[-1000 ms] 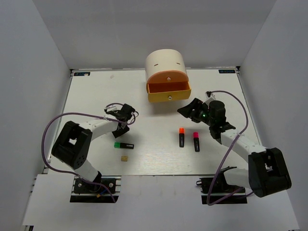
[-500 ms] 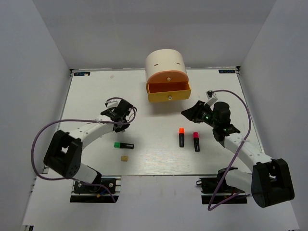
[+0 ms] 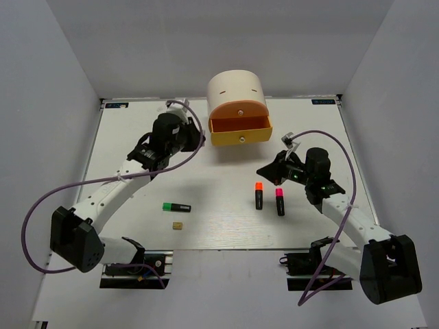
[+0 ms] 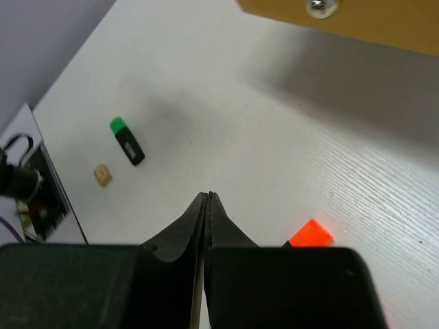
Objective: Sort the stationery into containers
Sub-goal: Pick up the stationery from the center of the board, then place the stationery in the drawer, then pick up the stationery from the center of the board.
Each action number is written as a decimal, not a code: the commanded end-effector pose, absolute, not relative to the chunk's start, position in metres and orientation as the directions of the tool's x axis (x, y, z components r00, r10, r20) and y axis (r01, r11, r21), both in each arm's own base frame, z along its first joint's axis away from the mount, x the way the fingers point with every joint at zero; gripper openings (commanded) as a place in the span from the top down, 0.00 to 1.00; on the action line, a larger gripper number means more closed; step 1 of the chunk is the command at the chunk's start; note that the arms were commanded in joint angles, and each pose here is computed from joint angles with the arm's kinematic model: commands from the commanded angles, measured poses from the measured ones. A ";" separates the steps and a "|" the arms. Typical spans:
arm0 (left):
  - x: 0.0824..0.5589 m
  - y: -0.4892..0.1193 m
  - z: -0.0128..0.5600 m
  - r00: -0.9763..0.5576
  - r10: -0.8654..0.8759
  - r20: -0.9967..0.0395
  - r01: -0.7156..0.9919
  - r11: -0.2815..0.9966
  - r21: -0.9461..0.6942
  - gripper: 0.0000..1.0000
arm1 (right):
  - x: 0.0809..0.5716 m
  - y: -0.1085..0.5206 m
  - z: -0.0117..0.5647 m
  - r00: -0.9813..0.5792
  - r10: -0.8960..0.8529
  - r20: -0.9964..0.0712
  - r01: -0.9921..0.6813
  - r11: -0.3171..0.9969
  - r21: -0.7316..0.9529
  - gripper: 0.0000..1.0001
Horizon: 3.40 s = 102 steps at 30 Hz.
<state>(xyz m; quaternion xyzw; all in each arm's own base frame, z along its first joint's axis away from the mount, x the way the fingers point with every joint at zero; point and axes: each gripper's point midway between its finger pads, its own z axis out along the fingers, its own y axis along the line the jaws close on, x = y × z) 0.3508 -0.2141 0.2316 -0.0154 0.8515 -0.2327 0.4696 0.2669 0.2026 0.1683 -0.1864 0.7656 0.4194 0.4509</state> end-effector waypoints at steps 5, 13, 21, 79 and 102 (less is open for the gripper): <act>0.353 -0.287 0.316 -0.314 -0.077 -0.946 0.682 0.675 -0.282 1.00 | 0.243 0.211 0.183 -0.308 -0.078 -0.948 -0.876 0.412 0.251 0.99; 0.388 -0.316 0.320 -0.126 0.100 -0.987 0.768 0.640 -0.033 1.00 | 0.239 0.207 0.181 -0.243 -0.117 -0.963 -0.898 0.403 0.178 0.96; 0.414 -0.321 0.300 -0.026 0.195 -0.981 0.748 0.655 0.110 0.91 | 0.243 0.205 0.183 -0.197 -0.135 -0.971 -0.901 0.415 0.125 0.96; 0.180 -0.067 0.199 -0.425 -0.601 -0.677 -0.241 0.796 -0.555 0.00 | 0.122 0.436 0.089 0.252 -0.461 -0.851 -0.918 -0.391 -0.060 0.39; 0.154 -0.035 0.220 -0.339 -0.676 -0.655 -0.318 0.737 -0.597 0.00 | 0.109 0.497 0.025 0.203 -0.595 -0.777 -0.956 -0.291 -0.027 0.51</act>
